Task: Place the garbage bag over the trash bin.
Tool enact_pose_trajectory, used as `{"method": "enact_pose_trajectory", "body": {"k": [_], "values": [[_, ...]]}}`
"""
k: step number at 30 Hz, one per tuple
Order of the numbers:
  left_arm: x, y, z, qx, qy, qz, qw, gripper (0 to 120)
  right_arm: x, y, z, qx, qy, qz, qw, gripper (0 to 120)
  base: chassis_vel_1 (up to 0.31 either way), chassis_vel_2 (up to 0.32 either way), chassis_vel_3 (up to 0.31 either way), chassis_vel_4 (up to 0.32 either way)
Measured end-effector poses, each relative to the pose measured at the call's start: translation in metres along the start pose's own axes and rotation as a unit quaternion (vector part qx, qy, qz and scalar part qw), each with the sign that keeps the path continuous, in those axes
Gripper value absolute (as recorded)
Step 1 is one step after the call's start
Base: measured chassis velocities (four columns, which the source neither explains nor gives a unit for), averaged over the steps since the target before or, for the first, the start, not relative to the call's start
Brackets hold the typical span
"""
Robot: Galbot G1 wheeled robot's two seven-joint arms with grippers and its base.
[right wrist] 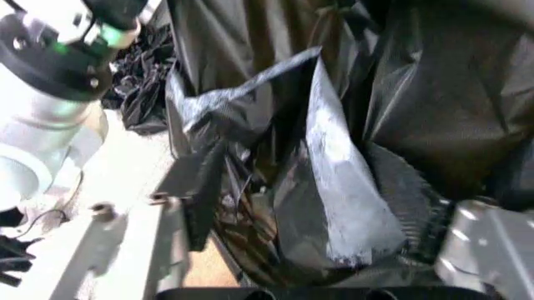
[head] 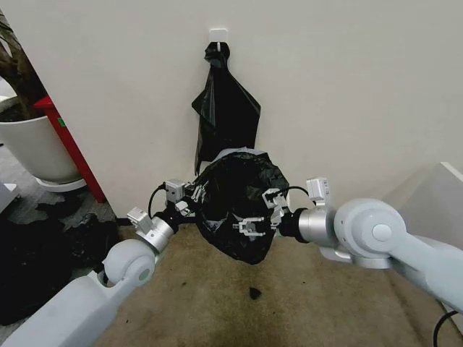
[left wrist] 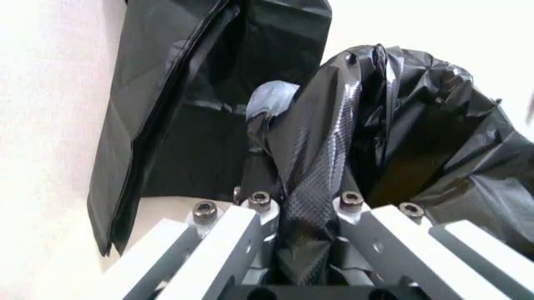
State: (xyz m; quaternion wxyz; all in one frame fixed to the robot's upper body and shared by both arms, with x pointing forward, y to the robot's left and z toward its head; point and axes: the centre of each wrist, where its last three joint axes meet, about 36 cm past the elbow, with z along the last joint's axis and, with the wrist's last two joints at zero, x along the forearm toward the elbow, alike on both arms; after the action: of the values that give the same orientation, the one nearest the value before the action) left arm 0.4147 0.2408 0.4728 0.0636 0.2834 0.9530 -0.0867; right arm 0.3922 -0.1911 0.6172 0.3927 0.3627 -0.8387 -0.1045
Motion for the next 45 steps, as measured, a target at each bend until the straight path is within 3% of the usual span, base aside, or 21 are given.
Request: {"method": "enact_pose_trajectory", "body": {"k": [11,14,16,23,29,37,41,45], "values": [[0.001,0.0,0.002,-0.001,0.004,0.0,1.0,5,-0.001,0.004,0.004,0.008,-0.005,0.003,1.0,20,0.0,0.0,0.0,0.0],[0.003,0.0,0.006,0.001,0.01,-0.001,1.0,5,0.002,0.005,0.005,0.009,-0.013,0.006,1.0,4,0.0,0.0,0.0,0.0],[0.004,0.0,0.006,0.001,0.011,-0.002,0.9999,5,0.003,0.004,0.005,0.008,-0.014,0.006,1.0,1,0.0,0.0,0.0,0.0],[0.003,0.003,0.009,0.004,0.02,-0.009,0.9998,5,0.008,0.009,0.008,0.011,-0.025,0.0,1.0,0,0.0,0.0,0.0,0.0],[0.004,0.01,0.017,0.029,0.042,-0.038,0.998,5,0.022,0.014,0.018,0.044,-0.064,-0.051,0.996,0,0.0,0.0,0.0,0.0],[-0.002,0.009,0.006,0.101,0.054,-0.077,0.9904,5,0.022,-0.004,0.05,0.14,-0.043,-0.117,0.982,0,0.0,0.0,0.0,0.0],[-0.002,0.006,-0.001,0.124,0.058,-0.085,0.9869,5,0.014,-0.015,0.069,0.199,-0.028,-0.113,0.973,0,0.0,0.0,0.0,0.0],[0.0,0.003,-0.003,0.129,0.062,-0.082,0.9863,5,0.009,-0.026,0.072,0.212,-0.029,-0.094,0.972,0,0.0,0.0,0.0,0.0]]}}
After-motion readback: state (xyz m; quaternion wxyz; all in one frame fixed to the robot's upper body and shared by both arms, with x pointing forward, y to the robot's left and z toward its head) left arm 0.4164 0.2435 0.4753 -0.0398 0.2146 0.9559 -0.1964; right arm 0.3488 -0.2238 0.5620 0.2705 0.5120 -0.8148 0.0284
